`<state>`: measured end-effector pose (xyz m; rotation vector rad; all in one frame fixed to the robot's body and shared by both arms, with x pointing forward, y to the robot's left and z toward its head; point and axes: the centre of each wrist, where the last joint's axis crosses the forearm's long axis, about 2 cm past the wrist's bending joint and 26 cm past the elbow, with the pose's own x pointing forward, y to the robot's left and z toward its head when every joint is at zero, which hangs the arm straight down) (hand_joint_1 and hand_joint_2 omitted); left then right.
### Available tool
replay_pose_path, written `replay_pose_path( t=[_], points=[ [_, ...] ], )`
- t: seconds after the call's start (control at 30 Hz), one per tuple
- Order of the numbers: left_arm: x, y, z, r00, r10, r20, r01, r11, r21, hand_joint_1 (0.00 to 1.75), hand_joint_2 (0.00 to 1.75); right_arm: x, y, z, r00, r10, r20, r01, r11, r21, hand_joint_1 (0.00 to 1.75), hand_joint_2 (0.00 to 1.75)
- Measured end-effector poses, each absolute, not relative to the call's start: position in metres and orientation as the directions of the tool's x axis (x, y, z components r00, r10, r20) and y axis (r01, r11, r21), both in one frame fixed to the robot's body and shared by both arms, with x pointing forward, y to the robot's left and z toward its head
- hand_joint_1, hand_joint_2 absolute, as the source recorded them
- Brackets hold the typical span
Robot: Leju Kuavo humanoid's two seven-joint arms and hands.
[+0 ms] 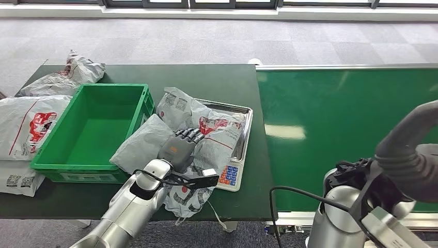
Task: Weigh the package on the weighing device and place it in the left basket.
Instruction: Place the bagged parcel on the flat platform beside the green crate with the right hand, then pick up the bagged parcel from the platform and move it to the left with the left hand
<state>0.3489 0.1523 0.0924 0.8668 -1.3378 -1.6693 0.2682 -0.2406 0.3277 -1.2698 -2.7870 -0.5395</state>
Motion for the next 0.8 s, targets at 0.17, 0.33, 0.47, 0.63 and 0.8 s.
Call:
replay_pose_path(
  t=[0.17,0.33,0.47,0.63,0.8],
  points=[
    [0.348,0.153,0.089,-0.451,-0.892,-0.025,0.183,-0.120,0.976,1.75,1.75,0.268,-0.240,0.328,-0.665,0.728,0.165,0.738,0.608,0.294,0.00,1.75],
    [0.349,0.152,0.092,-0.463,-0.886,-0.022,0.167,-0.112,0.980,1.75,1.75,0.269,-0.238,0.328,-0.661,0.734,0.158,0.742,0.608,0.282,0.00,1.75],
    [0.348,0.154,0.094,-0.488,-0.873,0.011,0.136,-0.063,0.989,1.75,1.75,0.270,-0.237,0.326,-0.660,0.734,0.161,0.745,0.610,0.272,0.00,1.75],
    [0.342,0.164,0.107,-0.577,-0.727,0.372,0.110,0.382,0.918,1.75,1.75,0.271,-0.236,0.323,-0.665,0.726,0.176,0.742,0.616,0.266,0.00,1.75],
    [0.344,0.184,0.136,-0.621,-0.398,0.675,0.123,0.801,0.585,1.75,1.75,0.272,-0.236,0.319,-0.668,0.720,0.188,0.741,0.620,0.257,0.00,1.75]
  ],
)
